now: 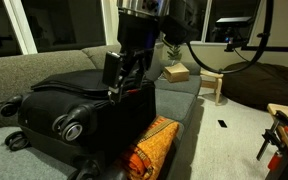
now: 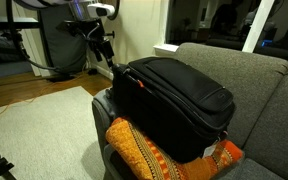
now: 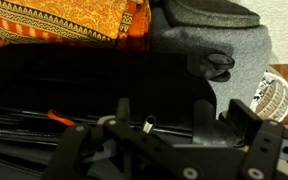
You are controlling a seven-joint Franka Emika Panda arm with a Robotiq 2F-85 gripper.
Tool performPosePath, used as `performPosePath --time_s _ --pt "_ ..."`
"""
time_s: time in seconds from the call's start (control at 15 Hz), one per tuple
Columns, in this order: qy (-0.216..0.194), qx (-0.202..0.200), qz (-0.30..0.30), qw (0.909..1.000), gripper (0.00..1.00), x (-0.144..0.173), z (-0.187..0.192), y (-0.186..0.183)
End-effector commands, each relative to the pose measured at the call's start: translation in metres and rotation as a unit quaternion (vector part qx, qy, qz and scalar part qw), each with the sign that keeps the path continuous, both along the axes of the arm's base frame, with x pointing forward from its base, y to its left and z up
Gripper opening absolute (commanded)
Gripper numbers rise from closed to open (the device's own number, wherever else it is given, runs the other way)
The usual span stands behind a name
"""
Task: Slide the zip to the right
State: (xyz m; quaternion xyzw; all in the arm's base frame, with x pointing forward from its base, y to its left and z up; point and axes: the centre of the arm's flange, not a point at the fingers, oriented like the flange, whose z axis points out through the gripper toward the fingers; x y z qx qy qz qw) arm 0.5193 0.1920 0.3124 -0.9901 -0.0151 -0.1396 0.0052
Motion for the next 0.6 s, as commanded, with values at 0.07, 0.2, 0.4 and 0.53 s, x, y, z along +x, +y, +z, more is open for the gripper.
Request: performPosePath --time_s 0.07,0.2,0.4,0.53 --pt "-0.027 -0.004 -0.039 0.9988 1.0 0.0082 -0.0048 0.0015" --pt "-0.032 -0.01 -0.05 0.9982 1.0 0.0101 -0.0069 -0.001" --pt "-0.036 -0.017 -0.06 0.9974 1.0 0.0117 -0.01 -0.0021" --pt "-0.037 -0.022 -0.063 0.9971 1.0 0.0112 -0.0135 -0.0006"
